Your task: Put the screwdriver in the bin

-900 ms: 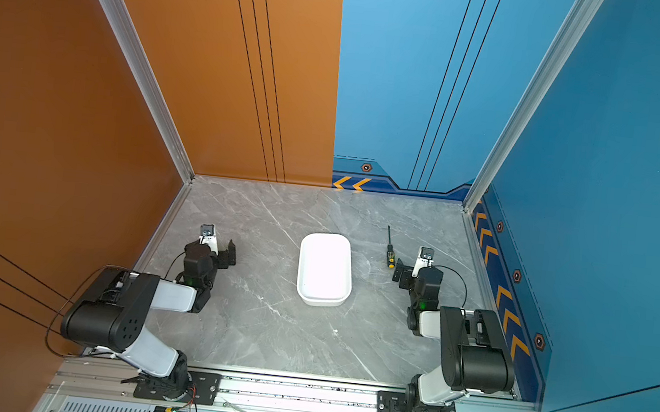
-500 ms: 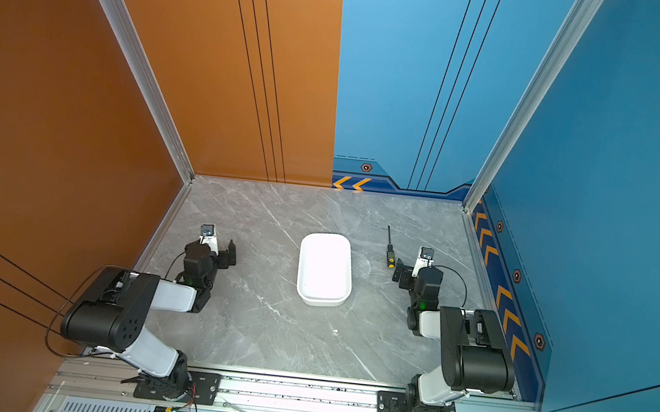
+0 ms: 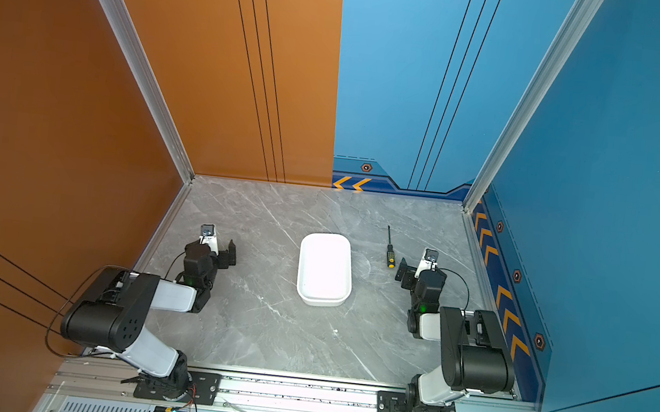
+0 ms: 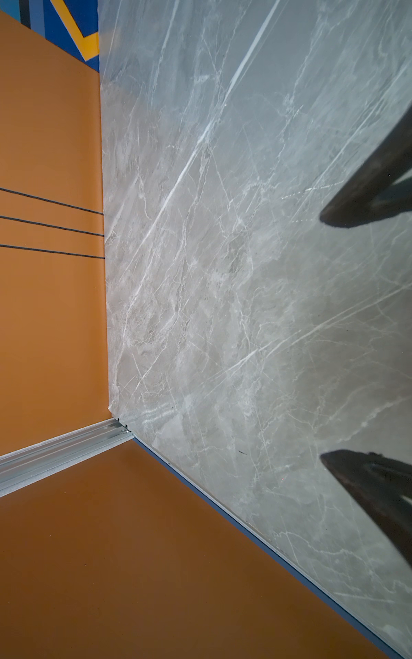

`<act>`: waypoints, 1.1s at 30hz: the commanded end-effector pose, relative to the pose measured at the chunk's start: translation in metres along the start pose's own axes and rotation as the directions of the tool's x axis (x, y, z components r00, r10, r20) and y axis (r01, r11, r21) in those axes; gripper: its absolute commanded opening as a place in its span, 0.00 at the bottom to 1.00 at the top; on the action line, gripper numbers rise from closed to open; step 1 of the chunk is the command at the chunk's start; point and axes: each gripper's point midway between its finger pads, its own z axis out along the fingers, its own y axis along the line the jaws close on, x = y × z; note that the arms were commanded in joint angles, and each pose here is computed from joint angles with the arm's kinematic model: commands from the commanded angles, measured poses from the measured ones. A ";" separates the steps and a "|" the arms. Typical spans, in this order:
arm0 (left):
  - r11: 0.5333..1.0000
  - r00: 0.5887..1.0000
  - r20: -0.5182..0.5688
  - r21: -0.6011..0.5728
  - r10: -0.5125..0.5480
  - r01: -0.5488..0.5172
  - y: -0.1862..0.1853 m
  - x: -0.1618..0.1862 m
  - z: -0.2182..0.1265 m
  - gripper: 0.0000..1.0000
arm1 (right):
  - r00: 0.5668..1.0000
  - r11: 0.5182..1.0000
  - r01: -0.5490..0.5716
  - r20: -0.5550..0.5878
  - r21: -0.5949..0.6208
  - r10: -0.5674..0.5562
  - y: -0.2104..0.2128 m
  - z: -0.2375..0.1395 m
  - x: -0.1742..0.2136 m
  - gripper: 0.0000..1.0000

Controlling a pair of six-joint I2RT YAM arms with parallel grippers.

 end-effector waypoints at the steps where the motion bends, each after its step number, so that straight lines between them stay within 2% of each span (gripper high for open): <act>1: 1.000 1.000 0.012 0.010 0.012 -0.012 -0.002 -0.008 -0.005 0.98 | 0.999 1.000 -0.013 0.041 -0.024 0.014 0.003 -0.001 -0.008 1.00; 5: 0.997 0.997 -0.020 0.042 0.073 -0.072 -0.012 -0.030 -0.013 0.98 | 1.000 0.999 0.013 0.015 -0.050 -0.012 0.010 -0.003 -0.017 1.00; 7: 0.994 0.996 -0.029 0.064 0.085 -0.083 -0.019 -0.046 -0.018 0.98 | 0.999 0.998 0.024 -0.042 -0.059 -0.027 0.013 -0.003 -0.023 1.00; 10: 0.988 0.999 -0.033 0.151 0.035 -0.030 -0.034 -0.071 -0.025 0.98 | 0.990 0.993 0.009 -0.137 -0.119 -0.026 0.026 -0.001 -0.035 1.00; 15: 0.957 0.993 -0.121 0.286 -0.012 0.046 -0.065 -0.078 -0.027 0.98 | 0.951 0.975 -0.040 -0.307 -0.216 -0.029 0.050 0.005 -0.052 1.00; 19: 0.929 0.988 -0.147 0.359 -0.044 0.095 -0.087 -0.077 -0.033 0.98 | 0.849 0.950 -0.098 -0.523 -0.296 -0.075 0.070 0.017 -0.039 0.99; 22: 0.903 0.984 -0.171 0.415 -0.041 0.110 -0.104 -0.075 -0.039 0.98 | 0.768 0.946 -0.118 -0.632 -0.301 -0.105 0.076 0.028 -0.019 0.97; 25: 0.879 0.976 -0.217 0.459 -0.030 0.129 -0.117 -0.070 -0.044 0.98 | 0.720 0.954 -0.099 -0.682 -0.283 -0.128 0.077 0.038 -0.004 0.97; 33: 0.799 0.952 -0.306 0.569 -0.012 0.194 -0.143 -0.050 -0.058 0.98 | 0.637 0.963 -0.059 -0.753 -0.264 -0.167 0.078 0.046 0.021 0.97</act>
